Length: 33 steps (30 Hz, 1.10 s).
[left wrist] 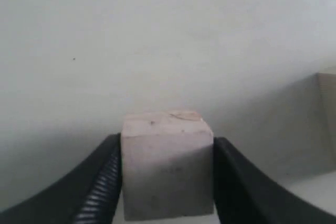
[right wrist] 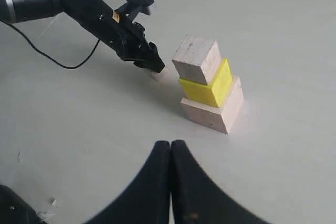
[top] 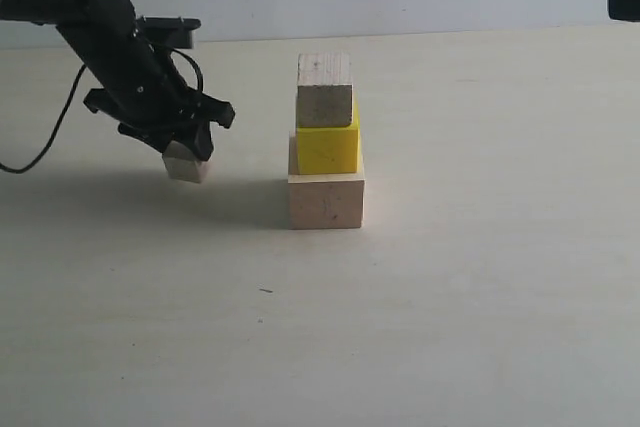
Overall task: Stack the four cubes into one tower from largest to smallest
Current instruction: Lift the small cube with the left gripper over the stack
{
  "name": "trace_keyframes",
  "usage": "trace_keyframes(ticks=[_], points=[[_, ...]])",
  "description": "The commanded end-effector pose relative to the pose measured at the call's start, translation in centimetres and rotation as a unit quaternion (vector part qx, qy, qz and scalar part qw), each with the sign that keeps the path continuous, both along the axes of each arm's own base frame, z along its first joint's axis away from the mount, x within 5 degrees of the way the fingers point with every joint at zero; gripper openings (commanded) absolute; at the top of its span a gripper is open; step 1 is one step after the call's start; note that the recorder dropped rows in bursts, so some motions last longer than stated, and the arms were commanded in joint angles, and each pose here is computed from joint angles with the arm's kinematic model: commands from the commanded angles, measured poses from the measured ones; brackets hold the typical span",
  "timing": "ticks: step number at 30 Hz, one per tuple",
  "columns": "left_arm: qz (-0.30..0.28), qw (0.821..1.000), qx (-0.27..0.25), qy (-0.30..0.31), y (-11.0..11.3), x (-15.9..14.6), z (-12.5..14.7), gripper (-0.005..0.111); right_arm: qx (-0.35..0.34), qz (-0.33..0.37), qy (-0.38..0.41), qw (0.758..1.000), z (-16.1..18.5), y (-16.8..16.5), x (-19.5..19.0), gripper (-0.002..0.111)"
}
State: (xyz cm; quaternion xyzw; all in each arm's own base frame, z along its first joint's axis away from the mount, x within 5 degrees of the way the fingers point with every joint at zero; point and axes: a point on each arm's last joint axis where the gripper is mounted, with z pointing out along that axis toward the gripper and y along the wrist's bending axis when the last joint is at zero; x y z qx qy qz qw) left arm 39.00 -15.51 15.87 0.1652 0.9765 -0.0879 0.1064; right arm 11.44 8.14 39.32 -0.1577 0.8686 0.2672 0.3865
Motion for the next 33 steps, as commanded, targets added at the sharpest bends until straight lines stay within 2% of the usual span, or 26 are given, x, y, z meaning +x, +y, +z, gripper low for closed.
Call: trace_keyframes(ticks=[1, 6, 7, 10, 12, 18, 22, 26, 33], points=[[-0.029, 0.999, -0.008, -0.030, 0.9, -0.5, 5.5, 0.000, -0.005, 0.000, -0.005, 1.000, -0.1, -0.1, 0.0, 0.000], [-0.115, 0.992, -0.022, -0.045, 1.8, -0.9, 12.4, 0.000, -0.007, -0.001, -0.006, 1.000, -0.1, -0.1, 0.0, 0.000], [-0.143, 0.986, -0.048, -0.065, 1.6, -0.8, 15.1, 0.000, -0.008, -0.001, -0.007, 1.000, -0.1, -0.1, 0.1, 0.000], [-0.147, 0.980, -0.067, -0.115, 1.2, -0.3, 18.0, 0.000, -0.014, 0.003, -0.012, 1.000, -0.1, -0.1, 0.1, 0.000], [-0.116, 0.981, -0.088, -0.129, 0.6, -0.3, 19.7, 0.000, -0.019, 0.008, -0.016, 1.000, -0.2, -0.1, 0.1, 0.000], [-0.088, 0.984, -0.115, -0.106, -3.0, -1.9, 20.1, 0.000, -0.022, 0.010, -0.011, 1.000, -0.2, -0.1, 0.0, 0.000], [0.005, 0.987, -0.146, -0.060, -5.0, -3.0, 20.2, 0.000, -0.016, 0.015, -0.003, 1.000, -0.3, 0.0, -0.1, 0.000], [0.037, 0.989, -0.137, -0.050, -6.4, -3.8, 20.1, 0.000, -0.013, 0.012, -0.003, 1.000, -0.2, 0.0, -0.1, 0.000], [0.041, 0.990, -0.122, -0.050, -8.4, -5.1, 20.0, 0.000, -0.012, 0.008, -0.002, 1.000, -0.2, 0.0, 0.0, 0.000]])
